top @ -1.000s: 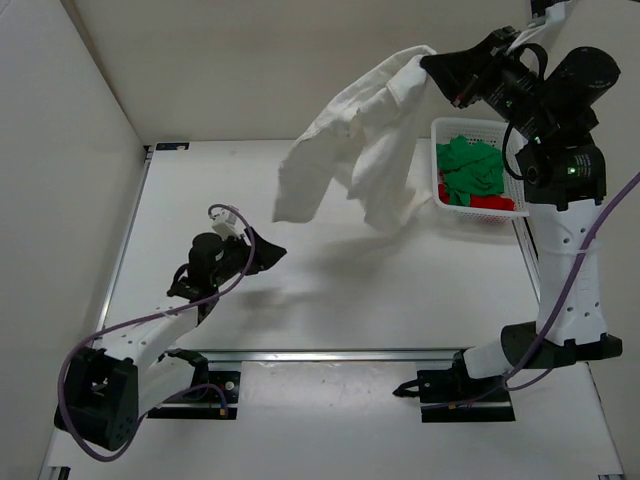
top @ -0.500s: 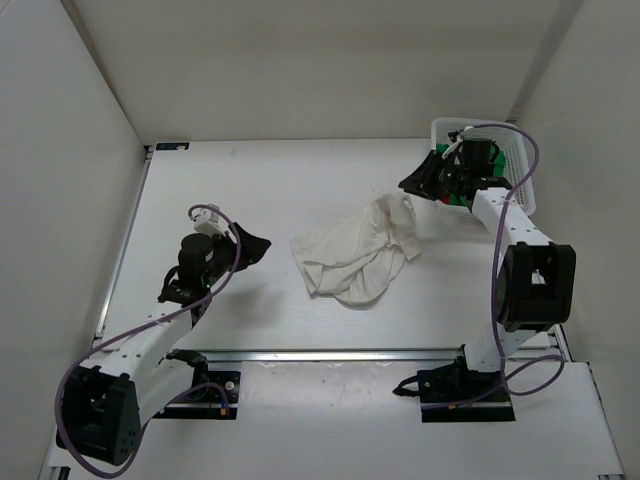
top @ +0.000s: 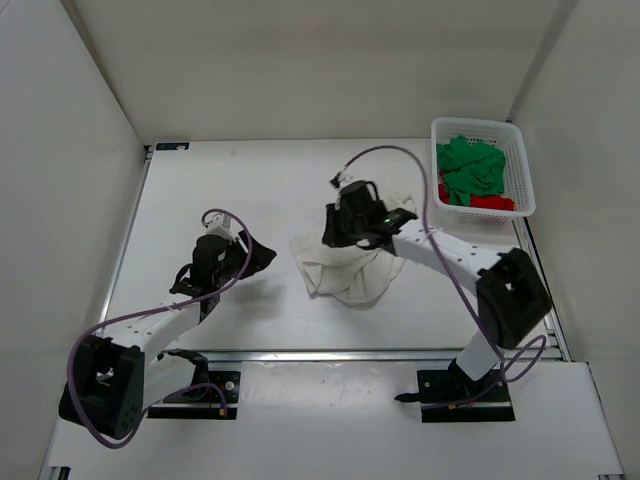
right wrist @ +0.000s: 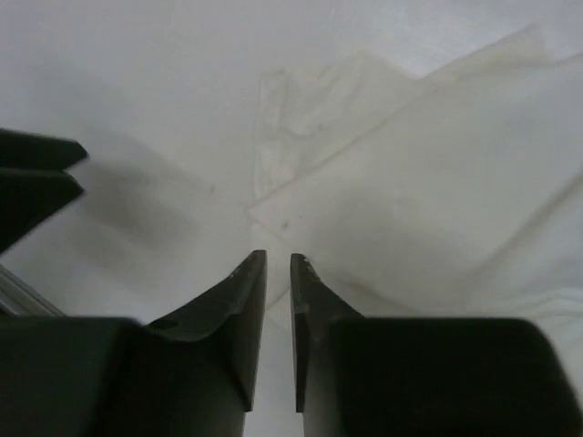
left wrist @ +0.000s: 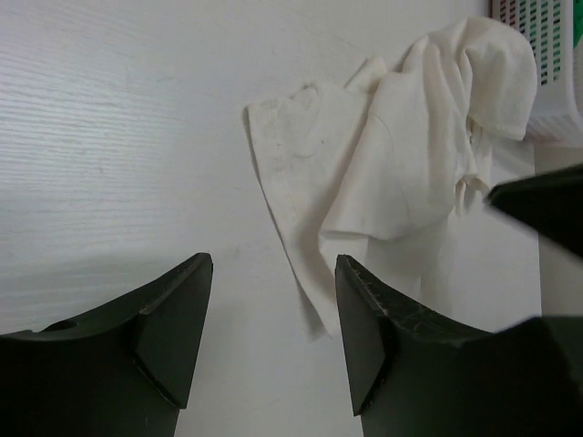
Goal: Fold and stack the t-shirts
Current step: Flatten out the tshirt
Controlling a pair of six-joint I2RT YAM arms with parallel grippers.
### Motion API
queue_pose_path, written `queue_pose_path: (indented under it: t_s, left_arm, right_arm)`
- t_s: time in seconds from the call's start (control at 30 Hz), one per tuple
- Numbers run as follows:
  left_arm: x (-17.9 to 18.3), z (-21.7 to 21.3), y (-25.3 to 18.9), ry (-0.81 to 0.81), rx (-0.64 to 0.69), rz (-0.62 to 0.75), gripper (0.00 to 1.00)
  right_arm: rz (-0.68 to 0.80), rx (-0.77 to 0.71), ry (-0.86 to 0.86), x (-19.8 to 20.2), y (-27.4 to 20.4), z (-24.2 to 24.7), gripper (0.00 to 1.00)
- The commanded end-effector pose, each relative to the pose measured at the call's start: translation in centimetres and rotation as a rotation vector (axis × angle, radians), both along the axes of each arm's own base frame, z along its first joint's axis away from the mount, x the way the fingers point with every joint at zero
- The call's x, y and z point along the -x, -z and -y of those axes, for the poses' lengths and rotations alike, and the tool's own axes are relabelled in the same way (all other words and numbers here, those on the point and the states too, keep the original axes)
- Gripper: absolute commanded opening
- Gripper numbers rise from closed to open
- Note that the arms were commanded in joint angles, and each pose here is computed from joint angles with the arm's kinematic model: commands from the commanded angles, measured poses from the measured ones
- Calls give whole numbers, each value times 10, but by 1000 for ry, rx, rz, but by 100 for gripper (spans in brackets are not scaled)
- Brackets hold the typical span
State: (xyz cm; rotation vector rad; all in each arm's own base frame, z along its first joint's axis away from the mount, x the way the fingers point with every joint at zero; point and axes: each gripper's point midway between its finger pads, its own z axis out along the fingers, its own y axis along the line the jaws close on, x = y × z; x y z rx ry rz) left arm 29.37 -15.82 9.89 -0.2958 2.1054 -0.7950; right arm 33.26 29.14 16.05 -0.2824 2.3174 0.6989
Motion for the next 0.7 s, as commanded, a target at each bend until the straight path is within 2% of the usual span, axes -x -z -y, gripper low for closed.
queue_pose_path:
  t_s: [0.0,0.1,0.13,0.33,0.67]
  left_arm:
    - [-6,-12,-8,-40,37,26,67]
    - [-7,-18,-10,-55,36,37,66]
    - [-6,-16,-8,-49,30,33,66]
    - [2,-9,4,-17,45,3,68]
    - [6,-5,14,-8,31,-20,68]
  right_arm:
    - [35,132,-42,13,24,-30,17]
    - [36,217,-58,28,44,-42,34]
    - [21,248,-63,36,51,-41,37]
    - [-47,237,-61,61,77,-34,38]
    - [-108,194,-121,72,89,-50,39]
